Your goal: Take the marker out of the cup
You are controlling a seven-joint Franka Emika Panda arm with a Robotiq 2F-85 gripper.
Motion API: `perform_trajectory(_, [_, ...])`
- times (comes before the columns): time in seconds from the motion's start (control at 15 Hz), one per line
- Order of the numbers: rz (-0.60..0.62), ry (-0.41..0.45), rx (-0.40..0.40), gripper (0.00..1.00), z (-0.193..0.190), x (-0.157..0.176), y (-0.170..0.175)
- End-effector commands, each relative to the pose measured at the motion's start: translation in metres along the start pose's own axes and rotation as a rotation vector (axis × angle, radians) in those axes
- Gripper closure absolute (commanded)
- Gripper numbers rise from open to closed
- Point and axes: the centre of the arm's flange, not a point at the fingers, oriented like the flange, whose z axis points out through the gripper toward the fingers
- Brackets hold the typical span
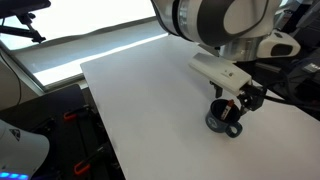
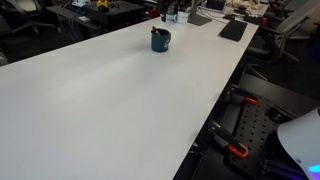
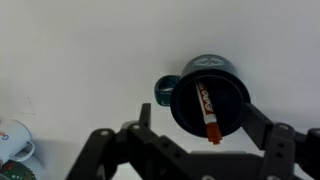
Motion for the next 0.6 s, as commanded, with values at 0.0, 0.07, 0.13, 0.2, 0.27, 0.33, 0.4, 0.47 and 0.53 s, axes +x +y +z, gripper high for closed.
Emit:
perform_trajectory(0.0, [-0.042, 0.027, 0.011, 0.1, 0.004, 0.005, 0.005])
perform_trajectory(0.07, [-0.054, 0.027, 0.02, 0.1, 0.006, 0.006, 0.006])
perform_trajectory(0.13, [-0.067, 0.032, 0.032, 0.15, 0.009, 0.006, 0.008])
perform_trajectory(0.2, [-0.077, 0.034, 0.038, 0.23, 0.011, 0.006, 0.009])
perform_trajectory(0.27, [-0.086, 0.041, 0.042, 0.23, 0.013, 0.004, 0.01])
perform_trajectory(0.33, [-0.098, 0.05, 0.043, 0.24, 0.014, 0.003, 0.011])
perform_trajectory(0.4, [-0.107, 0.064, 0.037, 0.28, 0.016, 0.001, 0.012])
perform_trajectory(0.47, [-0.12, 0.075, 0.034, 0.24, 0.018, 0.001, 0.014])
perform_trajectory(0.53, [-0.132, 0.086, 0.023, 0.22, 0.022, 0.001, 0.016])
